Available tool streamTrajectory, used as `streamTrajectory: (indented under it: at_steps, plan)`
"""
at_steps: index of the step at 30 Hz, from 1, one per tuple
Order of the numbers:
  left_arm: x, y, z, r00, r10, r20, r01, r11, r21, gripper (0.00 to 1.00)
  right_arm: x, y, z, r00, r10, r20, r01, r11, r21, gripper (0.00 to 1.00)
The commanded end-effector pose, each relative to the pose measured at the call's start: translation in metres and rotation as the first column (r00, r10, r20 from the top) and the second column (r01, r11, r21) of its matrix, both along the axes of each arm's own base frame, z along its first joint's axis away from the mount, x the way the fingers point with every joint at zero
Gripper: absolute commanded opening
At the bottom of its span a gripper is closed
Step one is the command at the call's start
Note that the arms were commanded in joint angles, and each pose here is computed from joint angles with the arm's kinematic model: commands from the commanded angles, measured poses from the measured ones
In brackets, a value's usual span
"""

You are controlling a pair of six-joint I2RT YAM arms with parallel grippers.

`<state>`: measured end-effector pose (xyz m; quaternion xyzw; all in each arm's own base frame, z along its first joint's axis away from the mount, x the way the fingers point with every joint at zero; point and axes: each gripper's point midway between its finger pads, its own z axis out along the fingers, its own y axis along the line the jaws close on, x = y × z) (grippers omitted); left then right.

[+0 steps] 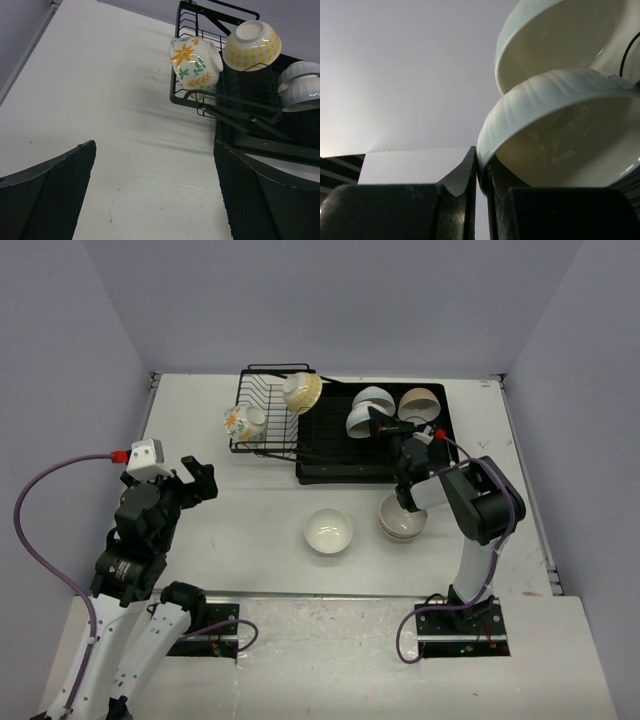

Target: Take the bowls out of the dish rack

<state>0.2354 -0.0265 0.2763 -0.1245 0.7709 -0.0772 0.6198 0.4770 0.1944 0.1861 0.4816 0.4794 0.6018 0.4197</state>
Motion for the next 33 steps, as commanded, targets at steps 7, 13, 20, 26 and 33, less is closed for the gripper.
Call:
streamTrajectory:
  at_steps: [7,13,20,26,33]
  plan:
    - [0.003,-0.001,0.008,0.999,-0.01,0.031,0.009,1.0,0.012,1.0,-0.055,-0.011,0.164,0.866,0.009,0.501,-0.092,0.986,0.141,0.0]
    - [0.003,-0.001,0.008,0.999,-0.01,0.031,0.009,1.0,0.012,1.0,-0.068,-0.004,0.177,0.84,0.057,0.539,-0.127,0.987,0.094,0.0]
    - [0.003,-0.002,0.013,0.999,-0.015,0.046,0.015,1.0,0.006,1.0,-0.103,0.029,0.2,0.748,0.307,0.588,-0.208,0.95,-0.232,0.0]
    - [0.006,-0.033,0.073,0.981,-0.173,0.085,0.176,0.984,-0.023,1.0,-0.129,0.065,0.207,0.666,0.596,0.449,-0.136,0.689,-0.712,0.0]
    - [0.047,-0.095,0.148,0.919,-0.395,0.001,0.394,0.917,-0.063,1.0,-0.182,0.089,0.181,0.669,0.739,0.084,-0.028,0.138,-0.99,0.0]
